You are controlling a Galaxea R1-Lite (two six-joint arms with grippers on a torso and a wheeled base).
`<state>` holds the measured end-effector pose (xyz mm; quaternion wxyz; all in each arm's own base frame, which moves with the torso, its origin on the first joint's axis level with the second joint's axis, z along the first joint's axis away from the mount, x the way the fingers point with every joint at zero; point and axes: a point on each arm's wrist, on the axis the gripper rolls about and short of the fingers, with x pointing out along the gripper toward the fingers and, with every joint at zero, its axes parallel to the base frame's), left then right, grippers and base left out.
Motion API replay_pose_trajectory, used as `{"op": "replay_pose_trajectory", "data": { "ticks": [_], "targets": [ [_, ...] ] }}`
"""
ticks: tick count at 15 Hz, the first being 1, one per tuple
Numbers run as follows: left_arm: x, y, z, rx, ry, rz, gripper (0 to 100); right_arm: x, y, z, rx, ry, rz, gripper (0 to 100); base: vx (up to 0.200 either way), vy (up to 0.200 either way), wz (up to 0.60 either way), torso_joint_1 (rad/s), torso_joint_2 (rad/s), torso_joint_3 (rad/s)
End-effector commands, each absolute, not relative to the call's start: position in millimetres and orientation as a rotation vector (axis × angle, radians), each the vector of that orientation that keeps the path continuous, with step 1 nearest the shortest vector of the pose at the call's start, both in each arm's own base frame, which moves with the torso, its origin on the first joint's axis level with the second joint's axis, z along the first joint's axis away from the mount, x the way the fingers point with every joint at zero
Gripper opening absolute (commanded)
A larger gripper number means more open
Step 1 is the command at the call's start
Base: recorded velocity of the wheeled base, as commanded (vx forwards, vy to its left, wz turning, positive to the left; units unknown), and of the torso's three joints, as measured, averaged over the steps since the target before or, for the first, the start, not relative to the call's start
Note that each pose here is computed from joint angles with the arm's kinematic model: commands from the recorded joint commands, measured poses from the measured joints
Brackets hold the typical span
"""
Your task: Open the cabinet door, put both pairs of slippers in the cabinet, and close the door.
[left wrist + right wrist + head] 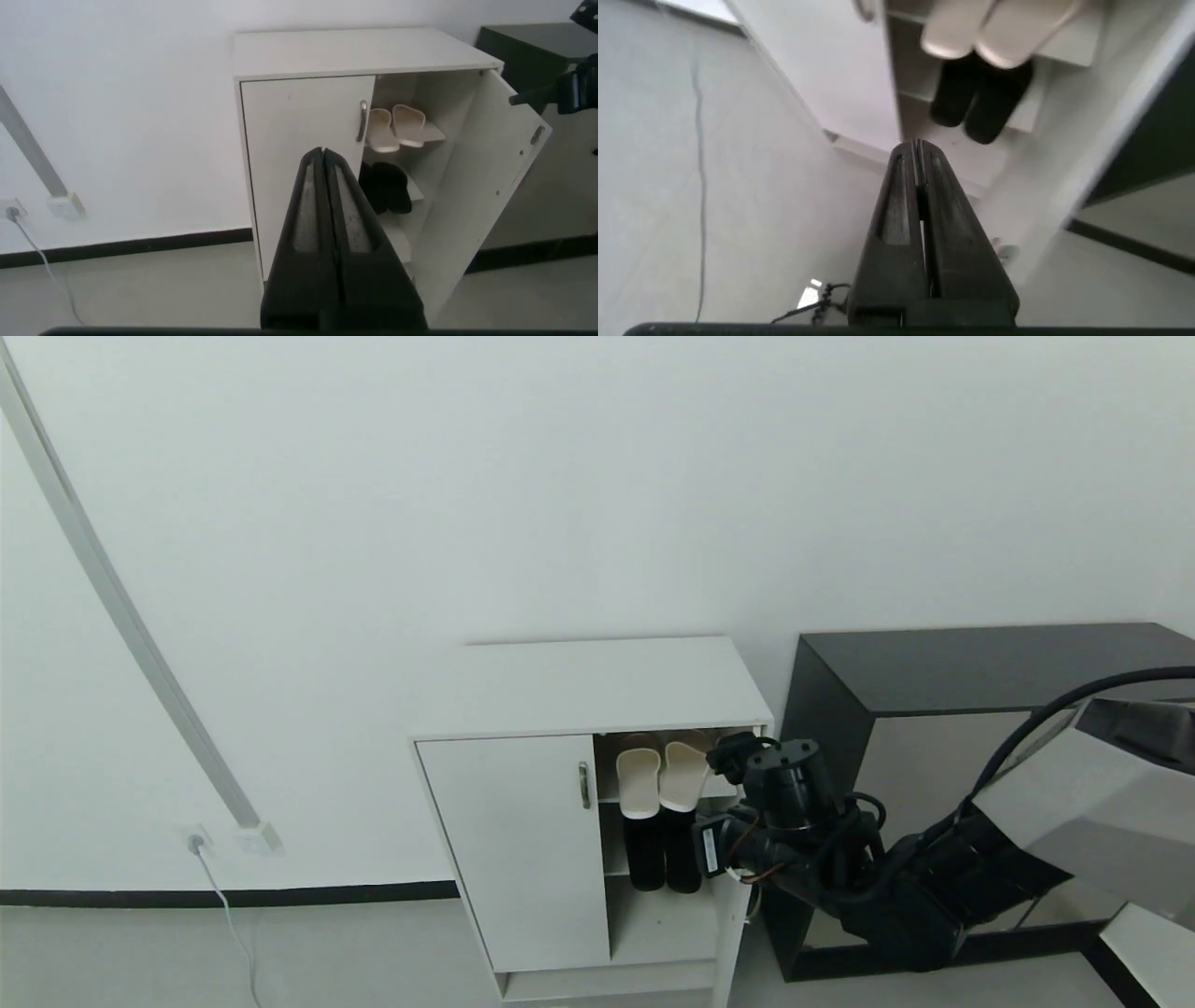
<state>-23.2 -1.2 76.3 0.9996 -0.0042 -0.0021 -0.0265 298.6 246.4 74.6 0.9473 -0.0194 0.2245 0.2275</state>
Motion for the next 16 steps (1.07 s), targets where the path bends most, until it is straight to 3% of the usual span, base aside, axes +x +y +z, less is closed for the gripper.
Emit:
{"op": "replay_pose_trajectory", "data": {
  "ticks": [1,9,16],
  "targets": [
    [-23.1,-1.2,76.3,-0.009,-0.003,-0.052,0,303.7,237.0,76.2,-0.078,0.445,0.426,0,0.000,0.000,0.00,0.000,0.00,0.000],
    [-23.1,-1.2,76.3,-0.009,-0.003,-0.051,0,330.0,183.9,63.1,-0.249,0.540,0.247,0,0.000,0.000,0.00,0.000,0.00,0.000],
    [-23.1,-1.2,76.3,-0.009,-0.003,-0.051,0,340.3,185.2,36.6,-0.268,0.600,0.241,0,0.000,0.000,0.00,0.000,0.00,0.000]
  ]
}}
